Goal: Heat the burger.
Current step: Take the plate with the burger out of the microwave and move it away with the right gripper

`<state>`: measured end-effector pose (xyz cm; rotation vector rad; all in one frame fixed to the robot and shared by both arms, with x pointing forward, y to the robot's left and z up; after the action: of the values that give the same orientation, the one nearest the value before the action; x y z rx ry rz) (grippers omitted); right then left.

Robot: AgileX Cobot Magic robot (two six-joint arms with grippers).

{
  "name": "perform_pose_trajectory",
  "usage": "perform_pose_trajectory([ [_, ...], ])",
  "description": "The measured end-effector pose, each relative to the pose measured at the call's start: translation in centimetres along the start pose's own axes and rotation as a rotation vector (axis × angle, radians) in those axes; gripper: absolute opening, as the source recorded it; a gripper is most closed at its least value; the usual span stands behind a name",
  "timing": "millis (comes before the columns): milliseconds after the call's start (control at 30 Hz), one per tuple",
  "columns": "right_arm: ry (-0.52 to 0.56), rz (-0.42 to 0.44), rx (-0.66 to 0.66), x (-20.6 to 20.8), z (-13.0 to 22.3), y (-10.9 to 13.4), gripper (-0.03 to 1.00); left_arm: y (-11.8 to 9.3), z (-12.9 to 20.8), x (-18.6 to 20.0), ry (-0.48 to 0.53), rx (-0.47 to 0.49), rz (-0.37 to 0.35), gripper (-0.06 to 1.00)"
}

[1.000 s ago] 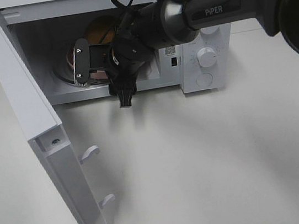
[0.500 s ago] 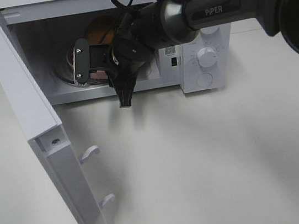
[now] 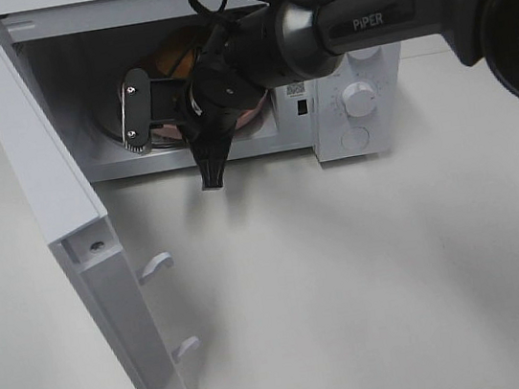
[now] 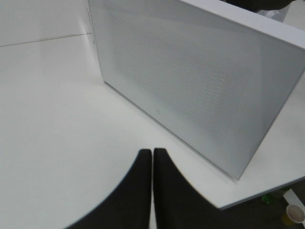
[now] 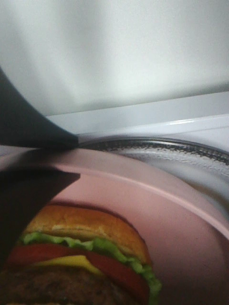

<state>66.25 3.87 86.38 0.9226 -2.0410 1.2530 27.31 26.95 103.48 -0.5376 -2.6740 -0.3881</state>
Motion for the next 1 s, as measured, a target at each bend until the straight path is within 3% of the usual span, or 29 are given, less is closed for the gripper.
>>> perform_pose_trajectory([
  [533, 0.015, -0.012, 0.001, 0.9, -0.1, -0.2, 0.07, 0.0, 0.0, 0.0, 0.000, 0.000, 0.000, 0.00],
  [1000, 0.081, -0.090, 0.113, 2.3, 0.2, 0.7, 0.06, 0.0, 0.0, 0.0, 0.000, 0.000, 0.000, 0.00],
])
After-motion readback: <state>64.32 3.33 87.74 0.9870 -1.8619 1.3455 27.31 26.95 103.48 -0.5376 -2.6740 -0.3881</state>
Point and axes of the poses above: a point on each arm's last joint axis where the gripper is mounted, x pointing back along that axis away from the gripper, y along the wrist's bending axis when the last joint is at zero, z = x × y, the point moved 5 cm from there along -x, pointing out along that axis toward the gripper, and after that the axes turned 13 degrees about -x, right-handed, at the moved point
